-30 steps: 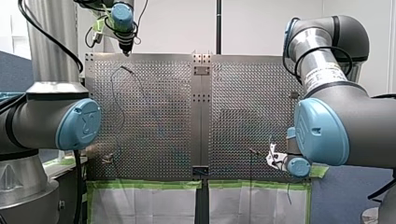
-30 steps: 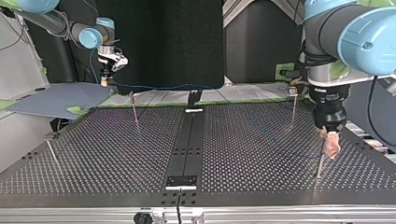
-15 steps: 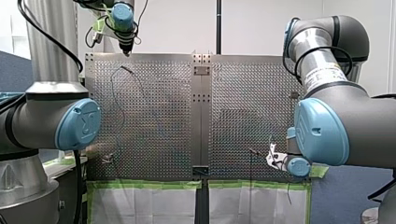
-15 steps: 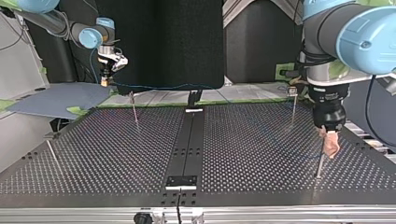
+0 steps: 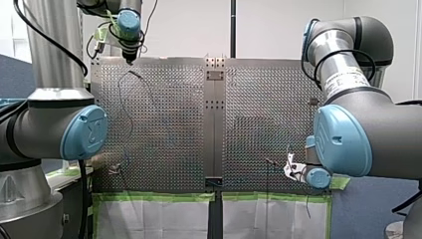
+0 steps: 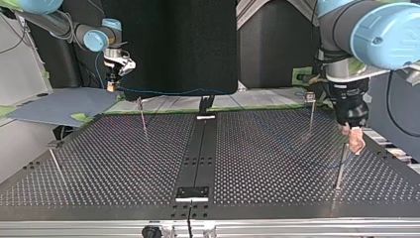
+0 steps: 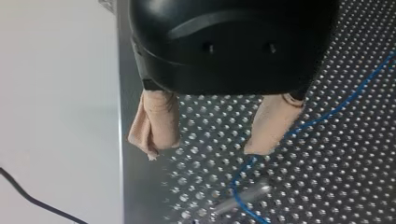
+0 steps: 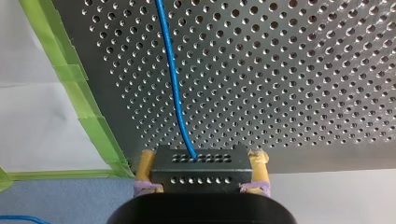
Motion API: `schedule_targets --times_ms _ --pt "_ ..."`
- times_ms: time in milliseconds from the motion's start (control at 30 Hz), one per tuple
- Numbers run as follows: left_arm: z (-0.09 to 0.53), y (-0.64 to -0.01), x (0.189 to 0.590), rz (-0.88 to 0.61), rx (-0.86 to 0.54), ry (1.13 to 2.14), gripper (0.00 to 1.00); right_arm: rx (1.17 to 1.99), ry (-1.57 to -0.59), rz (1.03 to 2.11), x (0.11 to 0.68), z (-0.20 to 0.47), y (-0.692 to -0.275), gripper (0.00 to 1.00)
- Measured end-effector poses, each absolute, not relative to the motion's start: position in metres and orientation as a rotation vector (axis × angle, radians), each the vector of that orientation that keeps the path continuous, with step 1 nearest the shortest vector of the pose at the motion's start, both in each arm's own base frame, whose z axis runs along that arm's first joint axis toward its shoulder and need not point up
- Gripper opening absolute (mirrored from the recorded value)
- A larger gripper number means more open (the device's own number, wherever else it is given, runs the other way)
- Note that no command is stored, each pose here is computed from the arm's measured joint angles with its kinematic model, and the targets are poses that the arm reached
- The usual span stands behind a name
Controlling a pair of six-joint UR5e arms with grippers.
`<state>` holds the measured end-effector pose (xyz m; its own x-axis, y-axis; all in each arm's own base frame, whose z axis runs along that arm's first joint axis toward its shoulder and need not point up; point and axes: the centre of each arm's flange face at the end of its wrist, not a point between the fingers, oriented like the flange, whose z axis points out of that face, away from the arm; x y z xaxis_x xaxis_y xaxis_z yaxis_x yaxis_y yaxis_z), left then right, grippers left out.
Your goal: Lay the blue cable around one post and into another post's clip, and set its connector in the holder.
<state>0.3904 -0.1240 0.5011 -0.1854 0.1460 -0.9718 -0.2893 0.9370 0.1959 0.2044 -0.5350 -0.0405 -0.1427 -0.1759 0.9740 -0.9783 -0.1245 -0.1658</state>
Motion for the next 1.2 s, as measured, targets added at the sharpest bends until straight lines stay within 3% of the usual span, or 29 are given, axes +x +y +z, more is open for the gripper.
schedule_targets --times_ms 1200 --pt "0.4978 -0.1175 0.3931 0.388 -0.131 1.708 1.0 1.364 -1.381 1.343 0.2043 -0.0406 -0.5349 0.0"
